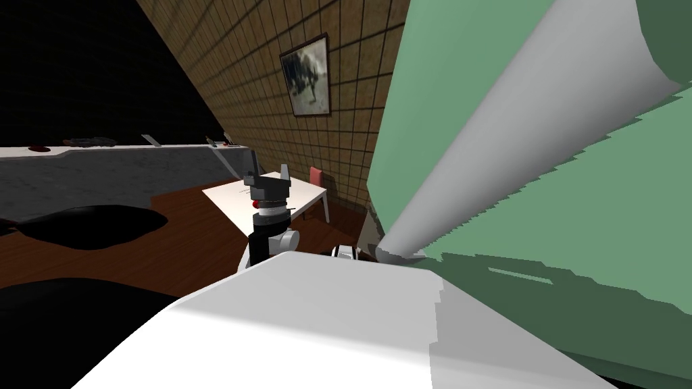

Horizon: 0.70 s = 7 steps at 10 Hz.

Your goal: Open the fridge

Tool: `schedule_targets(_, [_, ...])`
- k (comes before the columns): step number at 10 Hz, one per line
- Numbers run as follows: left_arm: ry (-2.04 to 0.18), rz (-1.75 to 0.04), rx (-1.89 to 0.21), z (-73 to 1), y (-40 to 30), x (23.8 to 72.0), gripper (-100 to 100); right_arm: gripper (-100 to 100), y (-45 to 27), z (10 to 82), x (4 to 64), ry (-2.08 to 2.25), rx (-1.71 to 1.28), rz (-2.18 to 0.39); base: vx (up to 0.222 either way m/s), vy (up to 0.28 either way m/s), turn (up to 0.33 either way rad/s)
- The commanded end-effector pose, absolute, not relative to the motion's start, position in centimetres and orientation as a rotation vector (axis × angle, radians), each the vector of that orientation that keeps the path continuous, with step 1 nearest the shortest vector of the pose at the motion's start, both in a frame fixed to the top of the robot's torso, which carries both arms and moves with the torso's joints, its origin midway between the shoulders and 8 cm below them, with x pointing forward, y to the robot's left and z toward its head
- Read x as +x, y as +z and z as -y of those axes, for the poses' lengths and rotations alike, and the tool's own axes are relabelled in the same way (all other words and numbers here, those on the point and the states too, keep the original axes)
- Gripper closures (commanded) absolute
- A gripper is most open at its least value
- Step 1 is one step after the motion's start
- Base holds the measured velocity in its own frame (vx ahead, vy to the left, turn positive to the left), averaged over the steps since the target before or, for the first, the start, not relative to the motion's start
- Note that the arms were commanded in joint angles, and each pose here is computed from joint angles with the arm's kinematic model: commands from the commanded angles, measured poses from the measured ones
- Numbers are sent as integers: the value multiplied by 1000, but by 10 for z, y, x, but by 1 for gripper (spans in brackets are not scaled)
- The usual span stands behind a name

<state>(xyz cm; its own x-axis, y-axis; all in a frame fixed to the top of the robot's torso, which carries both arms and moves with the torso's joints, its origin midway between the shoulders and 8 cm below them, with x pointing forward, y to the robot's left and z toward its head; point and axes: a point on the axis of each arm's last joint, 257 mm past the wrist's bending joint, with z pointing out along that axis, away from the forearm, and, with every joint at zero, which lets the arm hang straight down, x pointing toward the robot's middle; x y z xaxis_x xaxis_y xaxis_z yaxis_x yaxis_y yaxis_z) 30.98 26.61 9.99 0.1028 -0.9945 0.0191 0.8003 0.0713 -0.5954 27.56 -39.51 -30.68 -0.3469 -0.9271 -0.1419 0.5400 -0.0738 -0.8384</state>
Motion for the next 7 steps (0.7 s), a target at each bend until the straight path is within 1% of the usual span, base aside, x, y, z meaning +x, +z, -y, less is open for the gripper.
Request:
schedule_targets(1, [-1420, -452, -532, -266, 100, 310, 0, -100, -303, 403, 291, -1669, -486, -1057, 2, 120, 106])
schedule_targets(3, [-1420, -452, -532, -266, 100, 310, 0, -100, -300, 404, 296, -1670, -466, -1055, 5, 111, 74])
schedule_targets(4, [-1420, -452, -531, -266, 100, 310, 0, -100, -296, 404, 310, -1654, -442, -1057, 7, 133, 103])
schedule_targets(7, [-1420, -452, -531, -266, 100, 310, 0, -100, -294, 402, 327, -1625, -434, -1064, 2, 119, 67])
